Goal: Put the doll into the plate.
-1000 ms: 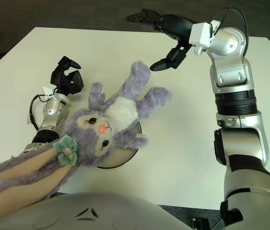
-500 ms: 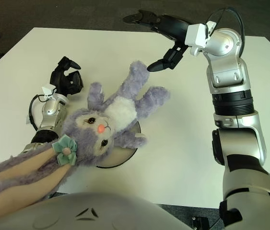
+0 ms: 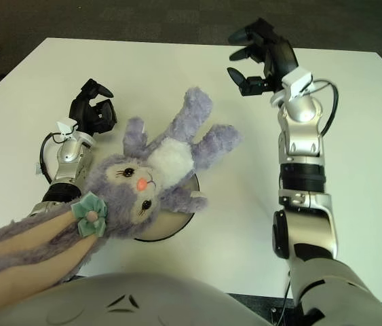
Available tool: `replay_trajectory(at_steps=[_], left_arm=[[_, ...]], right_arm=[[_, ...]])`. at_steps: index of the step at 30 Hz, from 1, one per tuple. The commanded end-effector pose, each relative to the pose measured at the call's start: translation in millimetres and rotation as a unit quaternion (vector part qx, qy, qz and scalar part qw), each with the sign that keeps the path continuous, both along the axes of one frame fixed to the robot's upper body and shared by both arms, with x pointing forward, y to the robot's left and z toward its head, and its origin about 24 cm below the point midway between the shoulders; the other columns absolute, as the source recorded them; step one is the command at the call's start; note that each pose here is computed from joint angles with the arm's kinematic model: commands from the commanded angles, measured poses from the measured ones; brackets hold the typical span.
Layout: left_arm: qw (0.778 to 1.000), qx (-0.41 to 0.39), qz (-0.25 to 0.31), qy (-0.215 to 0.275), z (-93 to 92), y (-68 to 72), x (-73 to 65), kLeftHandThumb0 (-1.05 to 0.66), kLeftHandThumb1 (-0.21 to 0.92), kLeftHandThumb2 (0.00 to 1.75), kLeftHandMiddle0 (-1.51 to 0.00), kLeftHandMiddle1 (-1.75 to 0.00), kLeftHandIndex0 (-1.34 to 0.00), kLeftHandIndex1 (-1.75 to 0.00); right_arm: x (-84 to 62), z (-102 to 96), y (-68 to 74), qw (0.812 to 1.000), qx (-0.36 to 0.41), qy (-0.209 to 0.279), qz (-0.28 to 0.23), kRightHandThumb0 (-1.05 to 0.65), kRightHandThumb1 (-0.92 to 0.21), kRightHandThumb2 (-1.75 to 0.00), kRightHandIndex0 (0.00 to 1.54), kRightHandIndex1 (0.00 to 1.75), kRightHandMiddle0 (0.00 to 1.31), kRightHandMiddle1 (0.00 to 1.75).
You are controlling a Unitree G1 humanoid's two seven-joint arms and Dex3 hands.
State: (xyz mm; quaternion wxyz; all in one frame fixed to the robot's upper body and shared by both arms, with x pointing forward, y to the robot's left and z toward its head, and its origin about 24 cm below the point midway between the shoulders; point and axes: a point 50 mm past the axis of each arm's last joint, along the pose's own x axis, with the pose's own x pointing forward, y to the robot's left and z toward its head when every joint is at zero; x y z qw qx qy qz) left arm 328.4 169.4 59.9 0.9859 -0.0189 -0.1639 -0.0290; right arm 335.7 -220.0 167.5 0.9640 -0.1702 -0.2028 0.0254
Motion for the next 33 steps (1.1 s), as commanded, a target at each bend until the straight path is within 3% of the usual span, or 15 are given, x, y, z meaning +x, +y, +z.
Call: replay_trajectory(at_steps=[1, 7, 21, 25, 29, 33], left_arm=[[0.995, -0.018, 0.014, 0.093, -50.8, 9.9, -27.9, -0.43, 0.46, 1.13, -1.11, -1.75, -0.50, -1.75], [0.996, -0.015, 0.014, 0.092, -50.2, 13.0, -27.2, -0.44, 0.45, 1.15, -1.12, -1.75, -0.51, -1.75], [0.996, -0.014, 0.015, 0.090, -50.1, 16.7, -27.0, -0.44, 0.43, 1.18, -1.14, -1.75, -0.52, -1.75], [0.996, -0.014, 0.015, 0.090, -50.1, 16.9, -26.7, -0.45, 0.42, 1.19, -1.14, -1.75, -0.53, -1.75], [0.996, -0.014, 0.014, 0.090, -50.3, 16.6, -26.5, -0.45, 0.41, 1.19, -1.12, -1.75, -0.53, -1.75], [0.996, -0.016, 0.014, 0.092, -50.6, 16.2, -26.4, -0.45, 0.41, 1.19, -1.11, -1.75, -0.53, -1.75]], right_arm=[[-6.8, -15.6, -2.0, 1.000, 0.003, -0.016, -0.025, -0.01, -0.34, -1.19, 0.69, 1.55, 0.45, 1.62], [-6.9, -34.7, -2.7, 0.999, 0.016, -0.014, -0.033, -0.01, -0.31, -1.26, 0.65, 1.57, 0.46, 1.71], [-2.3, -52.4, -4.1, 0.993, 0.114, 0.015, -0.002, -0.01, -0.16, -1.38, 0.84, 1.39, 0.55, 1.75], [-4.0, -60.0, -5.0, 0.992, 0.123, 0.016, -0.008, -0.01, -0.13, -1.42, 0.82, 1.43, 0.60, 1.75], [-6.6, -69.9, -4.9, 0.991, 0.130, 0.020, -0.015, -0.01, -0.09, -1.55, 0.73, 1.65, 0.65, 1.75], [-7.0, -74.7, -4.4, 0.989, 0.146, 0.022, -0.014, -0.01, -0.05, -1.60, 0.71, 1.69, 0.70, 1.75]])
